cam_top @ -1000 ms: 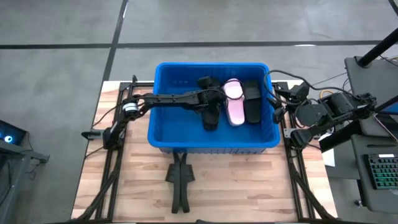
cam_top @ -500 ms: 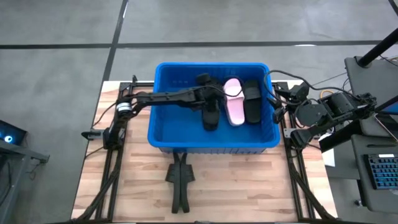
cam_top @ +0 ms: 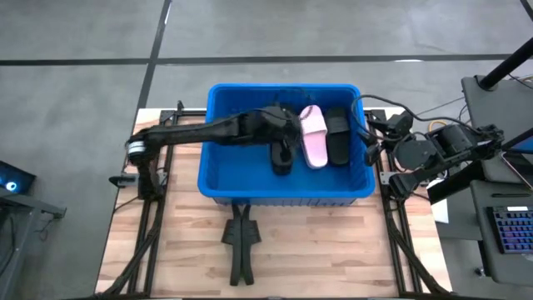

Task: Pick and place slides into bin
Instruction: Put the black slide into the blue bin

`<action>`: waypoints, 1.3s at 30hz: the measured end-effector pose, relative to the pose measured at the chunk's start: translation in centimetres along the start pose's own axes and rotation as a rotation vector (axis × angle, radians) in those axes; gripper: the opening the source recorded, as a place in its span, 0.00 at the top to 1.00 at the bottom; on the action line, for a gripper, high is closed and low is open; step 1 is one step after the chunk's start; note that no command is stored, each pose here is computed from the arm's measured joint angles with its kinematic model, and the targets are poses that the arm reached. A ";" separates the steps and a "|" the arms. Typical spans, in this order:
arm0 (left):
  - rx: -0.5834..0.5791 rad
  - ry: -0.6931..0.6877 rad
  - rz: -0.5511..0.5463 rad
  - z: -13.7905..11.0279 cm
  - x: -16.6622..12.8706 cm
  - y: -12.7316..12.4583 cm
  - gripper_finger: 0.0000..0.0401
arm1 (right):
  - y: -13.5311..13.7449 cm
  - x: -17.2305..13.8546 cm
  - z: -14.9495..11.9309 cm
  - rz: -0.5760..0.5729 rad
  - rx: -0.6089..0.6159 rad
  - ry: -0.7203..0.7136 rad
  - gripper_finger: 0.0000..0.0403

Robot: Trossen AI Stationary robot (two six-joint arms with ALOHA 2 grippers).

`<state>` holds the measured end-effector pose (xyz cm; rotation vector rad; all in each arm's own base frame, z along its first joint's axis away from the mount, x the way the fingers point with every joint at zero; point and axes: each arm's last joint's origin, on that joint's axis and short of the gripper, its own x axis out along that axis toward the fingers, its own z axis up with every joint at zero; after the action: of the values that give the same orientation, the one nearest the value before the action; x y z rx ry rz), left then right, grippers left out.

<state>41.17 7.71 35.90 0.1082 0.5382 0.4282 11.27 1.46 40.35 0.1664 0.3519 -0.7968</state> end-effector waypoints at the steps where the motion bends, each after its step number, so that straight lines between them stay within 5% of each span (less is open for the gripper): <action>1: -0.033 -0.030 -0.047 0.6 -1.3 -0.2 0.04 | 0.1 0.0 0.0 -0.001 -0.002 0.001 0.44; 10: -0.149 -0.215 -0.215 3.7 -12.3 -1.4 0.04 | 0.6 0.4 -0.1 -0.007 -0.021 0.012 0.44; 19: -0.286 -0.179 -0.378 2.7 -20.1 -2.8 0.04 | 0.7 0.4 -0.2 0.016 0.091 0.035 0.44; 22: -0.285 -0.122 -0.415 1.9 -21.5 -4.0 0.04 | 0.9 0.4 -0.3 0.044 0.116 0.067 0.44; 29: -0.206 0.029 -0.268 -1.6 -22.9 -8.6 0.04 | 1.9 0.9 -0.6 0.065 0.104 0.115 0.44; 39: -0.280 0.269 -0.235 -9.0 -23.6 -14.2 0.04 | 4.1 2.2 -1.2 0.029 0.057 0.152 0.44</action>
<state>23.46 -15.25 36.38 -0.2833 0.7400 0.2859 15.38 3.18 38.46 0.2856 0.4696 -0.7679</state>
